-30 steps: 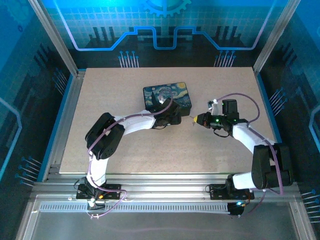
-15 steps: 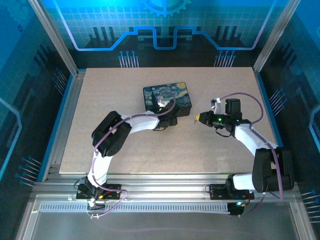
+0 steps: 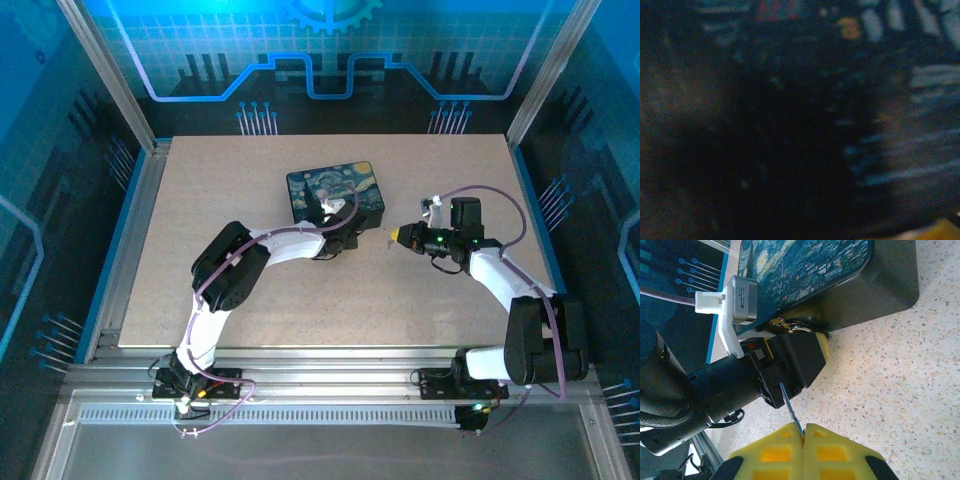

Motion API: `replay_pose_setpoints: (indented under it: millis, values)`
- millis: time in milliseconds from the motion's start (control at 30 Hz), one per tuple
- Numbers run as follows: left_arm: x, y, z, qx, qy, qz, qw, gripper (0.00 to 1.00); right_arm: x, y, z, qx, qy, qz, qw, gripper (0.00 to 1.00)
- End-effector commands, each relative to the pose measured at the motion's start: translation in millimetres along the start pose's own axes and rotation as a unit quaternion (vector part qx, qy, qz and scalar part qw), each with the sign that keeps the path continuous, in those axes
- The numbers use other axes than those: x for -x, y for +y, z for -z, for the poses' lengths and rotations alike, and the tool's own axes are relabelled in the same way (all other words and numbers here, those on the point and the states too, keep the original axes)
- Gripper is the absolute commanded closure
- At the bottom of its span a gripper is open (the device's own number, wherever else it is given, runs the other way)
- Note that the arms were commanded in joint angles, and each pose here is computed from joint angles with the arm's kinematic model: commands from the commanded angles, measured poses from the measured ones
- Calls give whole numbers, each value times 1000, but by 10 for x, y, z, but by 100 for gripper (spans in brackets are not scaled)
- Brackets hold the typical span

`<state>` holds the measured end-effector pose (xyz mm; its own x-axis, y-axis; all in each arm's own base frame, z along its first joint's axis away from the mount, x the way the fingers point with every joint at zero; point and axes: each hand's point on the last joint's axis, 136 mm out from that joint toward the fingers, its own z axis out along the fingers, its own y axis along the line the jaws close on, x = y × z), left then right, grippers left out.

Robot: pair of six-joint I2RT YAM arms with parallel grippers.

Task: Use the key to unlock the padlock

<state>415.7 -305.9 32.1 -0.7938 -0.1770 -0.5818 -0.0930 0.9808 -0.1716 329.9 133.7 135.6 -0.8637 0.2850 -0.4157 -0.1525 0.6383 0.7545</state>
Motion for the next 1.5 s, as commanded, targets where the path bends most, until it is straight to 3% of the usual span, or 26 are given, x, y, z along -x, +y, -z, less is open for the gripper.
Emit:
replay_pose_setpoints:
  millis: [0, 433, 700, 933, 1167, 1467]
  values:
    - [98, -108, 61, 7, -28, 1, 1000, 45, 26, 61, 35, 14, -3, 4, 1000, 100]
    - [106, 37, 7, 68, -30, 29, 997, 49, 28, 66, 29, 17, -3, 6, 1000, 100]
    - [149, 14, -46, 68, -44, 32, 996, 50, 30, 65, 20, 19, -2, 8, 1000, 100]
    - [191, 12, -104, 72, -53, 24, 996, 60, 17, 74, 13, 23, 2, 11, 1000, 100]
    - [248, -16, -76, 60, -58, 8, 996, 79, -33, 65, 22, 21, 12, 14, 1000, 100]
    - [218, 24, 144, 20, -13, -6, 1000, 84, -160, -30, -6, 9, 28, 7, 1000, 100]
